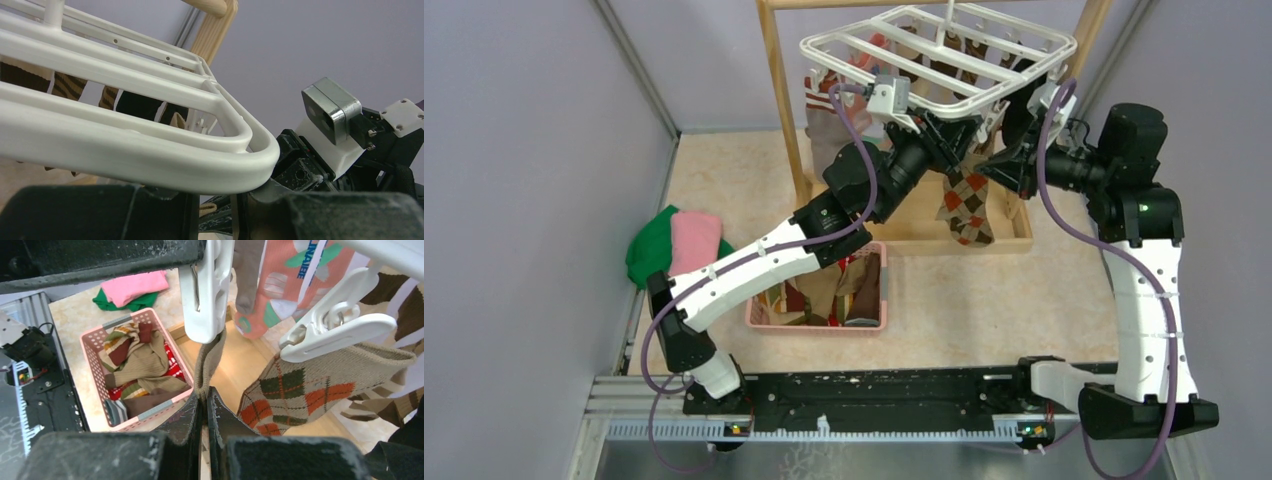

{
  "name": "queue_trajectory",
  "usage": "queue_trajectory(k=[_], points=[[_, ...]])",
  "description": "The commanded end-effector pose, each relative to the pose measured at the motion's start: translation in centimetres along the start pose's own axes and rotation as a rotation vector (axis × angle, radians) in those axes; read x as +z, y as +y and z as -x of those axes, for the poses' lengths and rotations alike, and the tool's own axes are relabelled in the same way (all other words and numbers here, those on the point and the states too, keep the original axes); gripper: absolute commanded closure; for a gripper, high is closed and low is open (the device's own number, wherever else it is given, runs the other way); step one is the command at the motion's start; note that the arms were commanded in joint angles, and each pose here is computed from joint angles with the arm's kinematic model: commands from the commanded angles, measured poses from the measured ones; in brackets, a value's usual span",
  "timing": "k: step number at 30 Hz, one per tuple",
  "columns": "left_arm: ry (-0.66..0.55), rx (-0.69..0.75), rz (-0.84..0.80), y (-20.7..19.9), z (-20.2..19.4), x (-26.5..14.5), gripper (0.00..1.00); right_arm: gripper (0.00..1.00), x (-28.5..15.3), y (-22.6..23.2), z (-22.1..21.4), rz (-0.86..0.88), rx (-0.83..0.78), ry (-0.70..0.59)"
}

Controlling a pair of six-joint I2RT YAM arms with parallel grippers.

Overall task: Clip the socks to the hanger
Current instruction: Clamp the sock onto the hanger.

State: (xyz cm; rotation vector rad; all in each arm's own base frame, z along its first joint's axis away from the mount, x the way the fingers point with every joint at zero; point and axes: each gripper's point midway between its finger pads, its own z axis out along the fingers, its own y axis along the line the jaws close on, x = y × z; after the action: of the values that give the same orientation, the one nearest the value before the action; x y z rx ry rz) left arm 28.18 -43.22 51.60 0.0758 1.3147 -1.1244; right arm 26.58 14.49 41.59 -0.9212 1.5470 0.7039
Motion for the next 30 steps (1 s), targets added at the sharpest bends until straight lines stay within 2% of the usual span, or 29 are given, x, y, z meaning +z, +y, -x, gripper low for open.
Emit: queue_trajectory(k=[1,12,30], points=[[-0.07,-0.025,-0.021,-0.2,3.1,-0.5,1.0,1.0,-0.7,1.2,3.1,0.055,-0.031,-0.079],[-0.062,-0.037,-0.046,-0.4,2.9,-0.3,1.0,1.0,-0.6,1.8,4.7,0.115,-0.022,-0.122],[-0.058,-0.05,-0.058,-0.4,2.9,-0.4,1.0,1.0,-0.9,0.2,5.3,0.102,0.054,-0.16]])
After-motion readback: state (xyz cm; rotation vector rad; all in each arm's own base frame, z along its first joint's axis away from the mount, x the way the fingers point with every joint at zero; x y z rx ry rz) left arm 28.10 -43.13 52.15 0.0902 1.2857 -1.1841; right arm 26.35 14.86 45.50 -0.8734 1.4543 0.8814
